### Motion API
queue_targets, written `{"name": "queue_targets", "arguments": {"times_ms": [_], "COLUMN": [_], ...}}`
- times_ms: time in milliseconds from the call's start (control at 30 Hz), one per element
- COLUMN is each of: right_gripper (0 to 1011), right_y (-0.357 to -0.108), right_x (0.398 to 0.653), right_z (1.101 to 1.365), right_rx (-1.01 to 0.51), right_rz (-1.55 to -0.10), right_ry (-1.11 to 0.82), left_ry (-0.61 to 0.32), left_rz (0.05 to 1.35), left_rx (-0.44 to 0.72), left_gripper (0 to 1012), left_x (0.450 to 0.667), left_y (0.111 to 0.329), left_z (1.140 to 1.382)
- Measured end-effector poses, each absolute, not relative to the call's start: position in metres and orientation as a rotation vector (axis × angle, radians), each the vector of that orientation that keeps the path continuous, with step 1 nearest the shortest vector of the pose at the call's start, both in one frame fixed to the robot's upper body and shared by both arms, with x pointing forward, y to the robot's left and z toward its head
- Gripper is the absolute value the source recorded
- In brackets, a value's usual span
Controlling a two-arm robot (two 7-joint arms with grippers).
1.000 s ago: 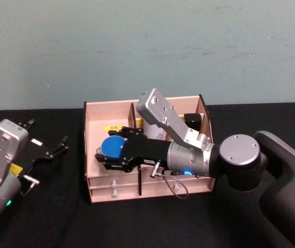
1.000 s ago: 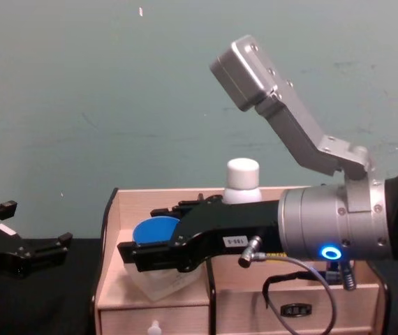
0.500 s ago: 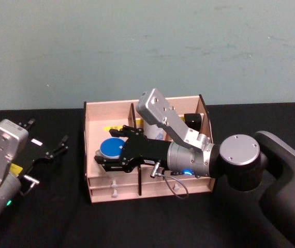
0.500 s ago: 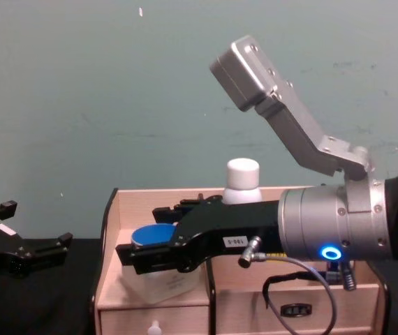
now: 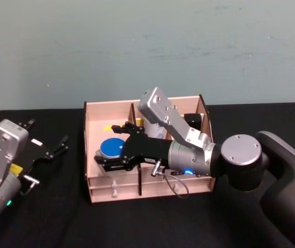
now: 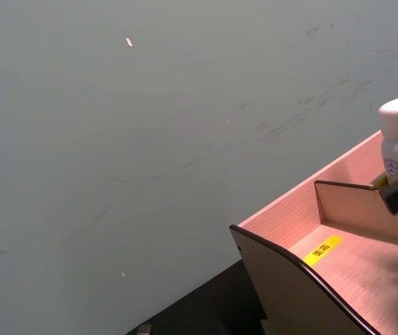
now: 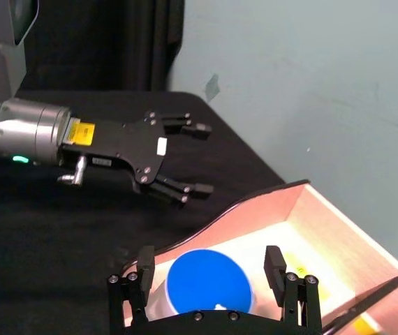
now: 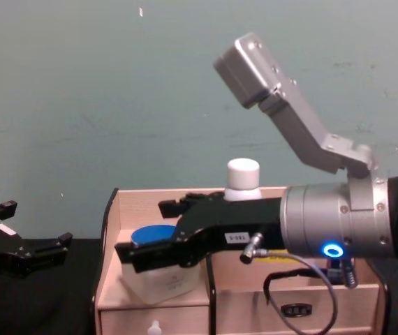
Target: Pick up the facial cleanser and watermelon frost from the table and place them into the tiered storage box.
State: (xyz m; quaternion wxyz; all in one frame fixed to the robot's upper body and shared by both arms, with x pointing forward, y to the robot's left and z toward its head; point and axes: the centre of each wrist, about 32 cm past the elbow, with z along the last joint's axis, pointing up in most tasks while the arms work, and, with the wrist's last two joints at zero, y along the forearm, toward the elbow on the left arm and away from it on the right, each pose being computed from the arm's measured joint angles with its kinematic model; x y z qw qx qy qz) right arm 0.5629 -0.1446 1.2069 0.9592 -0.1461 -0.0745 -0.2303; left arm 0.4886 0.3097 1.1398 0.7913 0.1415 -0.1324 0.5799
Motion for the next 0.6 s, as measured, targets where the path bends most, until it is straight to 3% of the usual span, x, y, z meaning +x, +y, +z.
{"name": "queue_targets", "arguments": {"times_ms": [367, 600], "right_gripper": [1002, 1002], "right_y": [-0.152, -0.167], "right_x": [0.557, 0.532], "right_z": [1.225, 1.246], "right_rx": [-0.236, -0.178], "right_rz": [-0.482, -0.549], "right_ry": [-0.193, -0.217], "left_ry": [-0.285, -0.285], "left_rz": [1.248, 1.248], "left_rx": [0.305, 0.304], "left_gripper": [1010, 1010], "left_x": [0.489, 0.489], "left_y": [0.31, 0.31], "left_z": [1.14, 1.14]}}
